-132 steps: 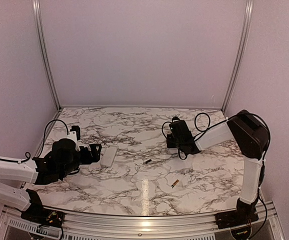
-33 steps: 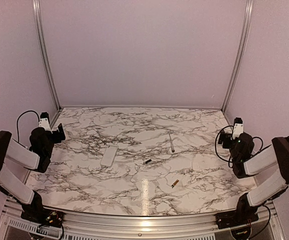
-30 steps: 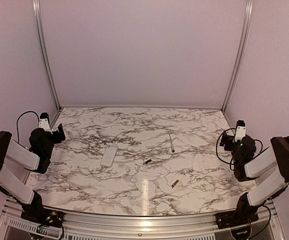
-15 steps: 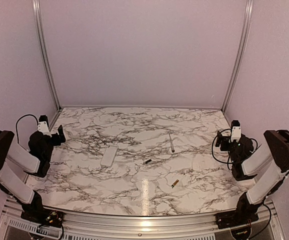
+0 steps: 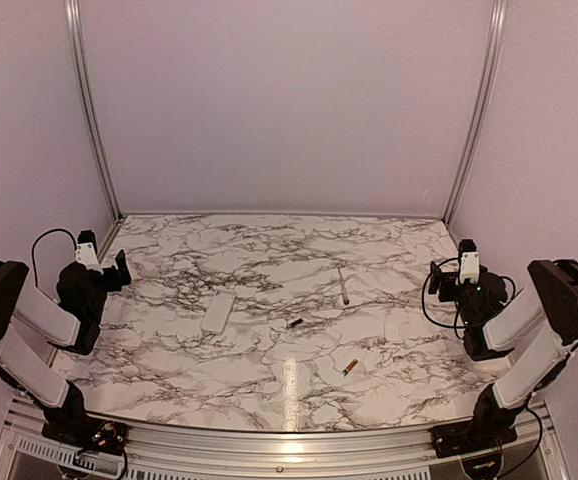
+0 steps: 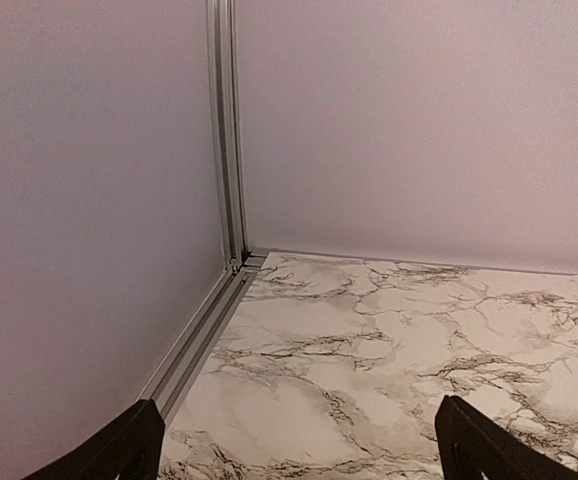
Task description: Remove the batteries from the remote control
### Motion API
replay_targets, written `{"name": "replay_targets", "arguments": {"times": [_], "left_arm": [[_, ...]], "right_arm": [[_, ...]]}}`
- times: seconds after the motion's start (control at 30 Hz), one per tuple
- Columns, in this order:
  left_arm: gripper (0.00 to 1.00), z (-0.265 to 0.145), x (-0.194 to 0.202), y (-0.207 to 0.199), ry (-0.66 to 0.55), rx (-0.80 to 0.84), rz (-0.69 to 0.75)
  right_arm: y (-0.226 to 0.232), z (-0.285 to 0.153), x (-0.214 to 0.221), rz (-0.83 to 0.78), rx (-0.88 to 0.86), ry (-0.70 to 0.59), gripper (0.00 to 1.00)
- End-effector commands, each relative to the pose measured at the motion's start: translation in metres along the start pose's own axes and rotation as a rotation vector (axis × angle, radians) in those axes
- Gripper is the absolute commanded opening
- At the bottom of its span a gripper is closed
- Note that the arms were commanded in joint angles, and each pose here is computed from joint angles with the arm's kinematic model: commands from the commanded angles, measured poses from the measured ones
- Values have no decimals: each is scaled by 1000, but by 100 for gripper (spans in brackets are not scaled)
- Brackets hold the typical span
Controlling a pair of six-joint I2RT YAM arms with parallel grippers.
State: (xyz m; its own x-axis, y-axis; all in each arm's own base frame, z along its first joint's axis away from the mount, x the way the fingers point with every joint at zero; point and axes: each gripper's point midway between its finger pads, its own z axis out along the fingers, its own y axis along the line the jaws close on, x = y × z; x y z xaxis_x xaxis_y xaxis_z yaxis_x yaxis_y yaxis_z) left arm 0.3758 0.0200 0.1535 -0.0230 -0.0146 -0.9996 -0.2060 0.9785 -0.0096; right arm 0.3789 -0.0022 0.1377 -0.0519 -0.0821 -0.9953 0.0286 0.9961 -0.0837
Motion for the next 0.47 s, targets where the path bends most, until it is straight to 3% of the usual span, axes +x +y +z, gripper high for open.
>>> {"name": "replay_targets", "arguments": {"times": [0.0,0.43], "left_arm": [[99,1,-1,3,-9,-15,-3],[99,1,-1,3,-9,-15,-2]], "right_arm": [[1,5,-13,-8,-15,-45,99],[2,5,-12,-11,-17,-42,98]]}}
